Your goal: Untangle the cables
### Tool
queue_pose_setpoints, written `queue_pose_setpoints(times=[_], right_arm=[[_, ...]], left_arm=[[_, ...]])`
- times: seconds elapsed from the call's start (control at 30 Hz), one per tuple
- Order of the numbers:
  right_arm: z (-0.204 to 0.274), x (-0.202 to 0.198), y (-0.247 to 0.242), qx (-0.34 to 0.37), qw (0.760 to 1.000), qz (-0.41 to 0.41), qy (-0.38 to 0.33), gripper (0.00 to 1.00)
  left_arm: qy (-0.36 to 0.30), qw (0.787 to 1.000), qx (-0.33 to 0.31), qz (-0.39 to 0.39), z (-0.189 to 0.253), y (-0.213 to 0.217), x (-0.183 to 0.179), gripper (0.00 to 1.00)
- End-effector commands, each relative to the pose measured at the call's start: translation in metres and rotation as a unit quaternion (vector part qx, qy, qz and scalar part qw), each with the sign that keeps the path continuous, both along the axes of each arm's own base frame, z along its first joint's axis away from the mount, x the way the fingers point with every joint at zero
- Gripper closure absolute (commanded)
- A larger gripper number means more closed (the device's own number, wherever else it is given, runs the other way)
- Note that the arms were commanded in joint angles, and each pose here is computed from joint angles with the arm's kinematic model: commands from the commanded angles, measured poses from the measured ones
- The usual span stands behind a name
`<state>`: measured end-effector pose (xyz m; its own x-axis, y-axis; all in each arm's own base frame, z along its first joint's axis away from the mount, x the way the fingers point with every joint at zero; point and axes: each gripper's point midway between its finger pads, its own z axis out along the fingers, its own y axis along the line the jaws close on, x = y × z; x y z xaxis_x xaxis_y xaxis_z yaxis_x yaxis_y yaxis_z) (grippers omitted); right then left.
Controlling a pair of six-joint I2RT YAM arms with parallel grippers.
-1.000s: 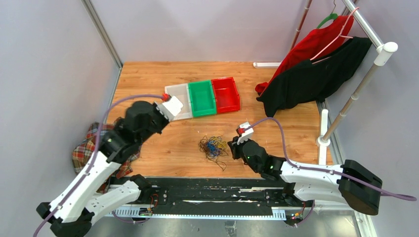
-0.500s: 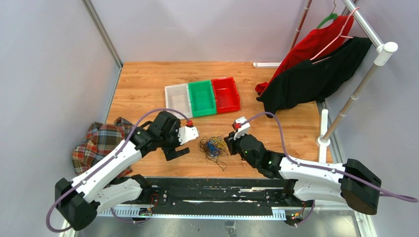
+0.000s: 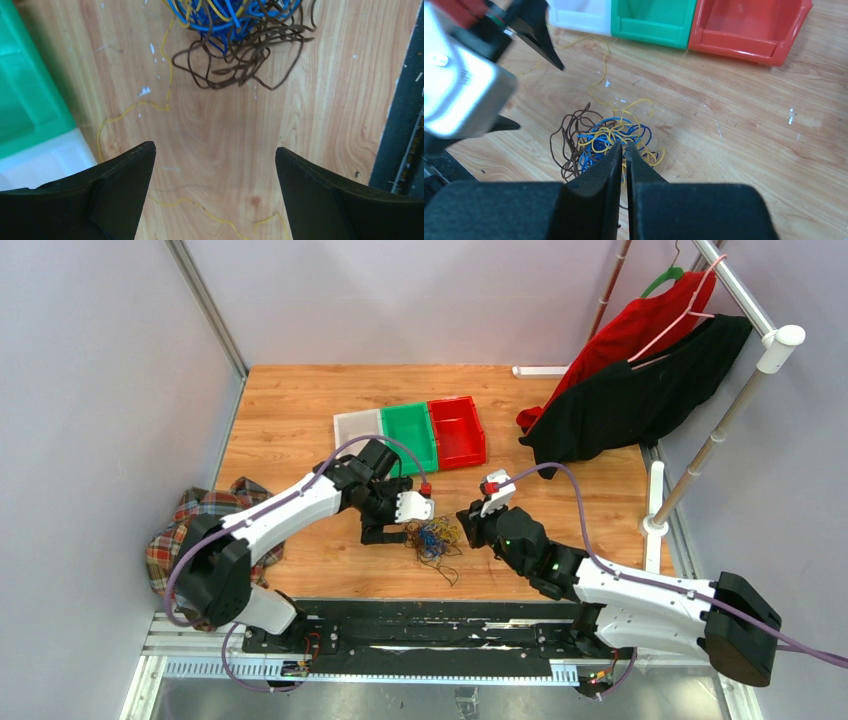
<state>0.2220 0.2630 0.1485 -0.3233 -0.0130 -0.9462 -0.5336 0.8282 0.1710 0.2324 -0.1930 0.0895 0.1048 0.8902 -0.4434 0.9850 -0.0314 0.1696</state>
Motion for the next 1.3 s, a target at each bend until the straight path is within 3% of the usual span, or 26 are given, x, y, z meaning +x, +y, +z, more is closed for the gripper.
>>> queue_pose_setpoints(times=[0.0,0.23,0.47,0.8,1.0,1.27], right_arm=[[0.013,0.002,-0.01,0.029,0.999,-0.016,0.001,0.94],[0.013,0.005,-0.017,0.044,0.998,-0.033,0.012,0.97],[0.012,0.008,-0.018,0.046,0.998,-0.04,0.021,1.0],[0.016,0.009,-0.016,0.056,0.997,-0.039,0.022,1.0],[0.028,0.011,-0.007,0.061,0.998,-0.021,0.008,0.99],[0.046,0.01,0.002,0.068,0.998,0.002,-0.006,0.99]], left_arm=[[-0.008,0.997,-0.051,-0.055,0.0,-0.028,0.029,0.07],[-0.014,0.992,-0.053,-0.112,-0.018,-0.036,0.043,0.1],[-0.002,0.987,-0.061,-0.147,-0.04,-0.045,0.044,0.27],[-0.01,0.993,-0.06,-0.105,-0.031,-0.035,0.042,0.97],[-0.038,0.997,-0.031,-0.059,0.007,-0.014,0.042,0.99],[-0.028,0.996,-0.079,-0.022,0.06,-0.011,0.016,0.99]])
